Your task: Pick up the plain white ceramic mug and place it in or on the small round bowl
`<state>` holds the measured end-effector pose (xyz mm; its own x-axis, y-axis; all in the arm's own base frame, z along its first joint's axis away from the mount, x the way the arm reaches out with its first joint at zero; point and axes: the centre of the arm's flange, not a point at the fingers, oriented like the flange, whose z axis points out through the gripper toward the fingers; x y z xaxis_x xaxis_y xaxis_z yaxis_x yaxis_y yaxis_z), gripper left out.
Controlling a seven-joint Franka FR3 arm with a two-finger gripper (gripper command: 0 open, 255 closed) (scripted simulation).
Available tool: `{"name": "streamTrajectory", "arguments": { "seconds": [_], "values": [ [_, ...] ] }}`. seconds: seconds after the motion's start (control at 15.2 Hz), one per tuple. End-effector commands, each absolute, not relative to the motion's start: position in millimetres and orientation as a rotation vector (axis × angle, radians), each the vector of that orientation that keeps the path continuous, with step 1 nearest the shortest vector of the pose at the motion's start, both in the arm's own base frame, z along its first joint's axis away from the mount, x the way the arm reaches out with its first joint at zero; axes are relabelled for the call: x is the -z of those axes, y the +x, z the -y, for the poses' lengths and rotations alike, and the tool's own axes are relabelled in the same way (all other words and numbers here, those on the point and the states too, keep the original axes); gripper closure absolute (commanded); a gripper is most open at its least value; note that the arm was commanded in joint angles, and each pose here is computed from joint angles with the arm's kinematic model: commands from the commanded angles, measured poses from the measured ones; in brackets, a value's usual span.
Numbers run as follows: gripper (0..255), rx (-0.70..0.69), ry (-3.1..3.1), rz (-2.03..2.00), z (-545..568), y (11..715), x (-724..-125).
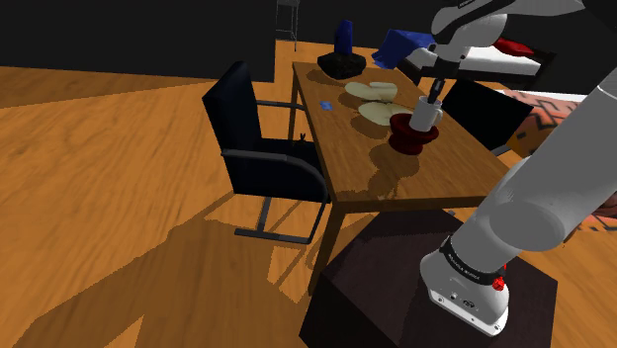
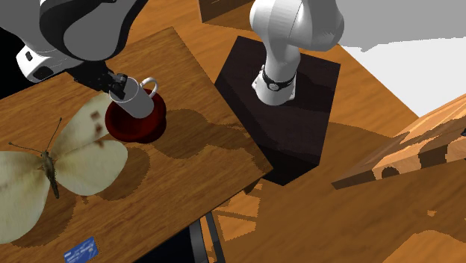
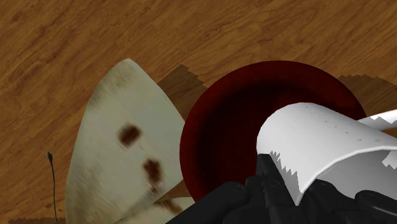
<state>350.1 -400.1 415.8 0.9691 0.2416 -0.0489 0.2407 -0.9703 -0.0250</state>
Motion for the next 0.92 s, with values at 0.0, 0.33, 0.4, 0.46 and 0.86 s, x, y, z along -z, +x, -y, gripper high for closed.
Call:
{"name": "streamTrajectory", "arguments": {
  "seconds": [0.0, 0.33, 0.4, 0.46, 0.86],
  "values": [
    [255, -0.080, -3.099, 0.380, 400, 350, -416],
    [0, -0.080, -3.099, 0.380, 400, 350, -416],
    [0, -0.080, -3.099, 0.380, 400, 350, -416],
    [0, -0.080, -3.099, 0.380, 400, 350, -416],
    [0, -0.080, -3.099, 0.380, 401, 353, -466]
  ]
}}
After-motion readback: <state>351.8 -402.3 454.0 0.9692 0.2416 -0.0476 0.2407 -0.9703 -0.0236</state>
